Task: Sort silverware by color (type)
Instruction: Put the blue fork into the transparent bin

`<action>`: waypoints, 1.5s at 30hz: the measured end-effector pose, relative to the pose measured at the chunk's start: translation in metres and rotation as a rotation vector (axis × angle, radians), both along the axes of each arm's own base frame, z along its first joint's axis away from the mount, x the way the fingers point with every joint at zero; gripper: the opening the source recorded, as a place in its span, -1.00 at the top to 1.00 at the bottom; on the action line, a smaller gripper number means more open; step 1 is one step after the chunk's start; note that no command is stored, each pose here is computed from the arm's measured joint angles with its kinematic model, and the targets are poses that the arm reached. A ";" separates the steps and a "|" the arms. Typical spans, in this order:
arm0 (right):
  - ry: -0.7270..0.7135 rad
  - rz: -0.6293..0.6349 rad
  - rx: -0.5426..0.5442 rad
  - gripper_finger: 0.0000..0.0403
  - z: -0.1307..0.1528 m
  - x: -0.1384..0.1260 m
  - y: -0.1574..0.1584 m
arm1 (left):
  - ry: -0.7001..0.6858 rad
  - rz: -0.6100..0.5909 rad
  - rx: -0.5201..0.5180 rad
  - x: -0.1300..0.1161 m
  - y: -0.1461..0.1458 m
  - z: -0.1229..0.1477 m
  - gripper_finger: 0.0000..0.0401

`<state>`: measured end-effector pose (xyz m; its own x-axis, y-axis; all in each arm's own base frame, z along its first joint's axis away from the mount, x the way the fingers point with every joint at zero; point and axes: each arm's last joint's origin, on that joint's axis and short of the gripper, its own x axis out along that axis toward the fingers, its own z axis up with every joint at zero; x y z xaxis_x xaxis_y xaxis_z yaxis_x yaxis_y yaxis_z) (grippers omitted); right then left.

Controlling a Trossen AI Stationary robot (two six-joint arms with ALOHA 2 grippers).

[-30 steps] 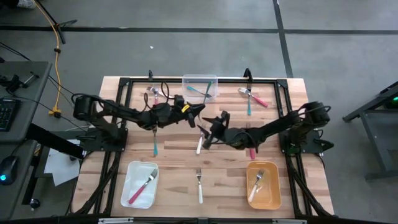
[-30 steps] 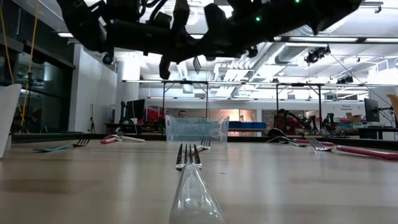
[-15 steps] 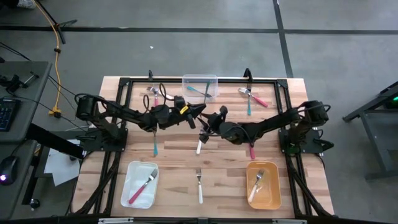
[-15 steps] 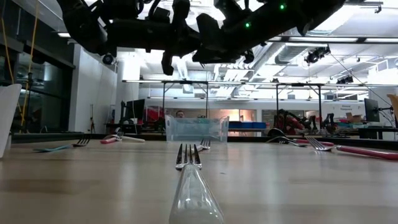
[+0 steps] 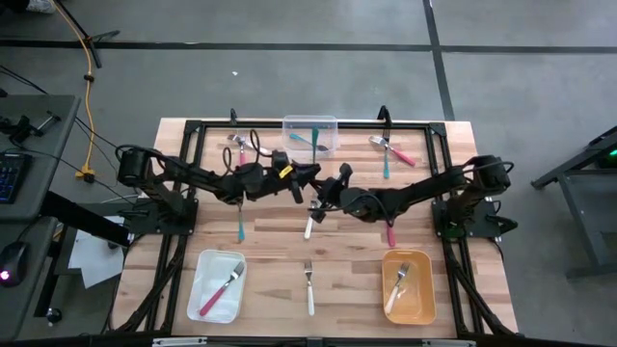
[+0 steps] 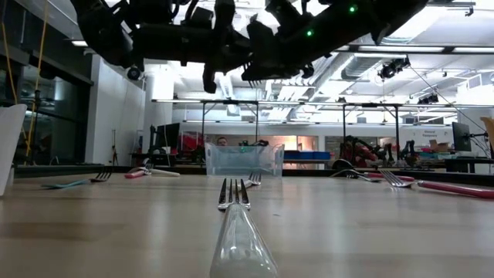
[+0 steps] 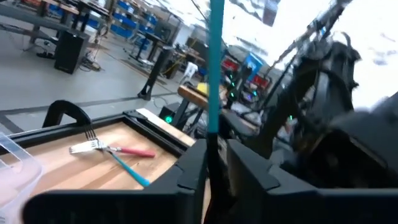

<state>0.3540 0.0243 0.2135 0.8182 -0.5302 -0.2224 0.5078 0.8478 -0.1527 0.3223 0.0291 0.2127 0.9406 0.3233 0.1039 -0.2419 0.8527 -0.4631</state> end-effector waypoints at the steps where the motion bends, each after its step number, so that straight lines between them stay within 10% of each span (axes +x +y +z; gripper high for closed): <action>1: 0.004 0.003 0.000 0.99 0.002 -0.001 0.000 | 0.004 -0.001 0.013 0.000 0.000 0.000 0.65; 16: 0.121 0.110 0.205 1.00 0.042 -0.044 -0.049 | 0.321 -0.019 0.260 -0.031 -0.003 0.026 0.34; 31: 0.328 0.488 0.838 1.00 0.039 -0.036 -0.211 | 0.349 -0.102 0.382 -0.051 -0.017 -0.001 0.68; 45: 0.615 0.540 1.061 1.00 0.020 -0.004 -0.295 | 0.254 -0.278 0.421 -0.077 0.009 -0.025 0.99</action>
